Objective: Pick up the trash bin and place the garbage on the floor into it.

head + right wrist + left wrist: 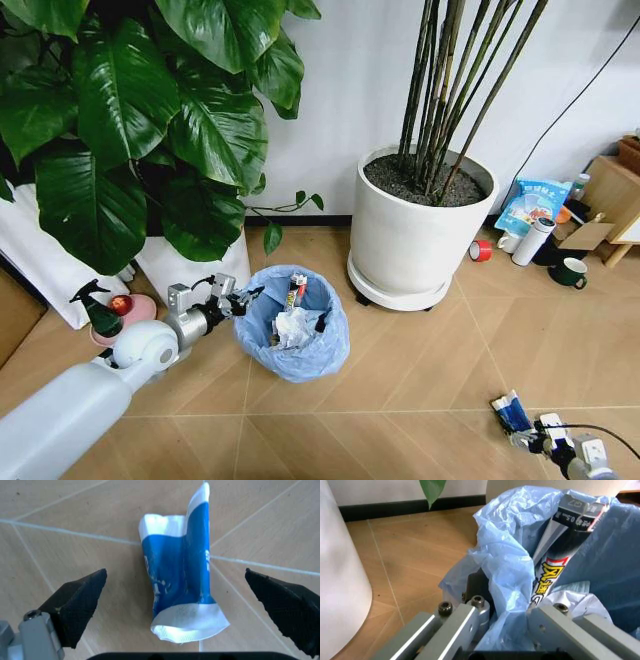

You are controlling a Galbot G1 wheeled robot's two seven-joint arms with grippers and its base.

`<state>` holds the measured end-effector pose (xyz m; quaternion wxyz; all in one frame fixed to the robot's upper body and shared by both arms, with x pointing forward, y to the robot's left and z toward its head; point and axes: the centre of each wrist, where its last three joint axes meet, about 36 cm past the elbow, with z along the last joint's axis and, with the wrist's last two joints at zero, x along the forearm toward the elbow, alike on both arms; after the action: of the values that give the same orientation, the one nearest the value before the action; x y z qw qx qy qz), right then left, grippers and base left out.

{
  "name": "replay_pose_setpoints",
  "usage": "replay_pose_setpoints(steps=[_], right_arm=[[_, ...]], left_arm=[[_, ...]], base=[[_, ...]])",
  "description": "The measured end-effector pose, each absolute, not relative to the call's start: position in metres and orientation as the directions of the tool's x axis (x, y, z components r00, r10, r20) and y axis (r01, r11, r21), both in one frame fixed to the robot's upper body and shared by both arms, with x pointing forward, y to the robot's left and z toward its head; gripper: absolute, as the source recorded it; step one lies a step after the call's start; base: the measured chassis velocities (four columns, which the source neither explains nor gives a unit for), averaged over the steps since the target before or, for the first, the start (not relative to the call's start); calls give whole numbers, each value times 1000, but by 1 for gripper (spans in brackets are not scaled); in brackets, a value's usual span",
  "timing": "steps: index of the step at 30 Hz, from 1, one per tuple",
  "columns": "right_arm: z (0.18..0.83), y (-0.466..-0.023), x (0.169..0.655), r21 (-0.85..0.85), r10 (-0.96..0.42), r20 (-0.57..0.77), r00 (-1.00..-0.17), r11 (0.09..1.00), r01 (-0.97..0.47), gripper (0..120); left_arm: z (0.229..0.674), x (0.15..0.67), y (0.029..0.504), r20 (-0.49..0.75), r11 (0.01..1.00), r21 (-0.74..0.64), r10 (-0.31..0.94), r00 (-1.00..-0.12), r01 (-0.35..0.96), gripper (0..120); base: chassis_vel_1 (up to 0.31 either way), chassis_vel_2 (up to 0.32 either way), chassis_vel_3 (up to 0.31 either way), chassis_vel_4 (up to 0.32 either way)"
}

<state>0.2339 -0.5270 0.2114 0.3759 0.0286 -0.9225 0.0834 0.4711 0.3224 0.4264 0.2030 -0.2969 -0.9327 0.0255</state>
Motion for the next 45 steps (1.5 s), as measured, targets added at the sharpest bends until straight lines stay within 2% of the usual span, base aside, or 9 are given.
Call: replay_pose_setpoints(steps=[4,6,8,11,13,16,30,40,45], right_arm=[[204,-527,235,-127,9,704,-711,985,-113,98],[199,-528,236,-126,11,710,-704,986,-111,89],[197,-528,236,-126,12,712,-702,986,-111,86],[190,-531,237,-132,18,720,-693,985,-111,69],[189,-531,238,-132,18,721,-693,985,-112,66],[188,-530,241,-131,14,721,-693,985,-117,51],[195,-532,247,-123,1,718,-696,984,-126,19],[231,-541,263,-124,-52,656,-753,977,-174,16],[288,-536,298,-98,-232,509,-829,941,-323,16]], left_arm=[[427,472,323,363,824,-168,562,-743,541,0],[427,472,322,363,825,-170,561,-744,540,0],[426,472,322,363,825,-170,561,-744,539,0],[426,473,323,364,826,-171,559,-745,536,0],[426,474,323,364,827,-171,558,-746,535,0],[427,475,324,362,829,-170,555,-749,533,0],[429,477,324,359,829,-172,555,-750,532,0],[425,477,323,366,828,-175,557,-745,533,0],[422,477,317,385,809,-178,581,-717,560,0]], base=[[0,0,0,0],[0,0,0,0],[0,0,0,0],[0,0,0,0],[0,0,0,0],[0,0,0,0],[0,0,0,0],[0,0,0,0],[0,0,0,0]])
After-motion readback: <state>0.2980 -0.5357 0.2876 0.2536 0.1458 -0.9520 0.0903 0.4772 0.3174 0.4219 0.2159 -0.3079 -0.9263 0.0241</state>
